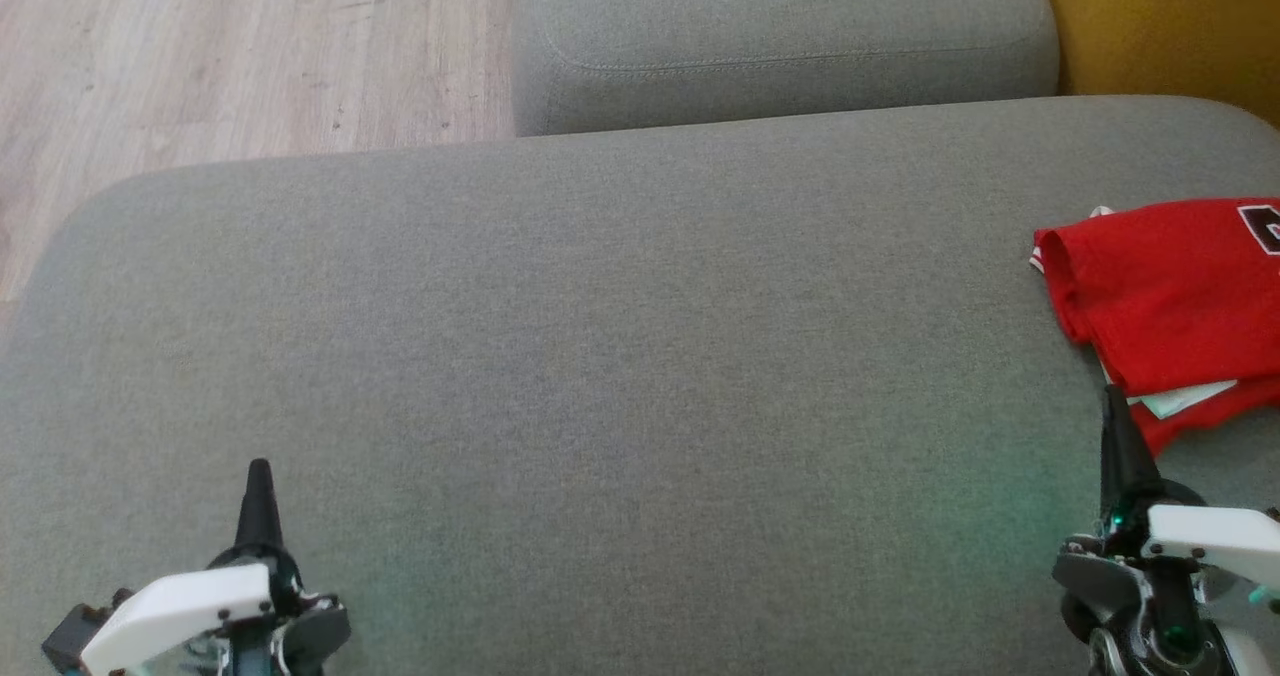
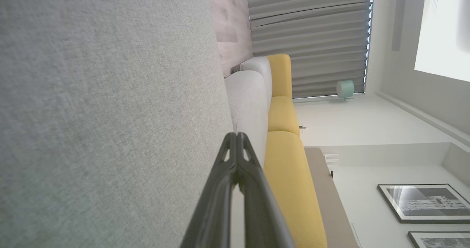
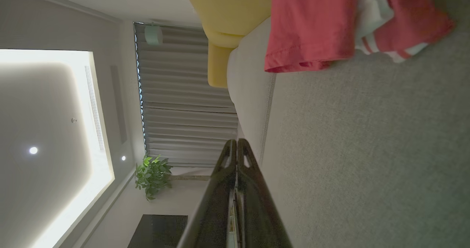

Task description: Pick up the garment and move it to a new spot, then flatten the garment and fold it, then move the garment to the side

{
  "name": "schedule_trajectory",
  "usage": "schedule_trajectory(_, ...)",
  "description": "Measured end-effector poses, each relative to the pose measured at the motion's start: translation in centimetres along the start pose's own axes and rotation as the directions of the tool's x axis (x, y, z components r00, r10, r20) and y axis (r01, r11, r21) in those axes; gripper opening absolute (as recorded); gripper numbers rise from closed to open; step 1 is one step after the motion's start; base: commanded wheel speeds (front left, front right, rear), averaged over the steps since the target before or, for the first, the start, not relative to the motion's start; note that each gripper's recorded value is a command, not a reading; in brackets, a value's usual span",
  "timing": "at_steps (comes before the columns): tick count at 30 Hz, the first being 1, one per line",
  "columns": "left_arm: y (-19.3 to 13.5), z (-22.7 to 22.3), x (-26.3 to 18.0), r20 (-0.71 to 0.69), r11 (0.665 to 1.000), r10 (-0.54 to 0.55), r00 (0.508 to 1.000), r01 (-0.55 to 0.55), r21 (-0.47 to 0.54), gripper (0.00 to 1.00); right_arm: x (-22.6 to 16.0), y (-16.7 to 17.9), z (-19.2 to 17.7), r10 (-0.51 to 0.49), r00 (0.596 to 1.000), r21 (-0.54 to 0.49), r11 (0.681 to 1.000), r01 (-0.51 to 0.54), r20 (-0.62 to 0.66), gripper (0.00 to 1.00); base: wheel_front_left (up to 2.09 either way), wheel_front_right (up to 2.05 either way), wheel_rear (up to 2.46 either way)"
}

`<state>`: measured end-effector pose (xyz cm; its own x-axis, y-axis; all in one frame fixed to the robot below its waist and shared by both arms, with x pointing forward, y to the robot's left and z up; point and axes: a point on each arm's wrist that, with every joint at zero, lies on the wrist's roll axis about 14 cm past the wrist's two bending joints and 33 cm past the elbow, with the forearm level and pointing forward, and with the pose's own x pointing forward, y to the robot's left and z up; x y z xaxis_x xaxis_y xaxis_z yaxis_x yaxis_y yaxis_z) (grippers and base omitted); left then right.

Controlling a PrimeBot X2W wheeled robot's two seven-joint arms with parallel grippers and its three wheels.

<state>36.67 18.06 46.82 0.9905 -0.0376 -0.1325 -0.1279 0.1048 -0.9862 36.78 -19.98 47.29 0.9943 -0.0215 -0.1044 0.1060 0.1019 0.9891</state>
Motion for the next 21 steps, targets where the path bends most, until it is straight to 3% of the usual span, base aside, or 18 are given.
schedule_trajectory(11, -0.81, 0.81, 0.53, 0.018, 0.993, -0.035, 0.999, 0.037, -0.108, 0.0, 0.52, 0.56, 0.48, 0.018, 1.0, 0.115, 0.993, -0.019, 0.011, 0.0, 0.0, 0.0, 0.0)
schedule_trajectory(21, -0.92, 0.77, 0.6, 0.013, 0.993, -0.038, 0.999, 0.04, -0.11, 0.0, 0.6, 0.7, 0.59, 0.023, 1.0, 0.118, 0.993, -0.024, 0.01, 0.0, 0.0, 0.0, 0.0)
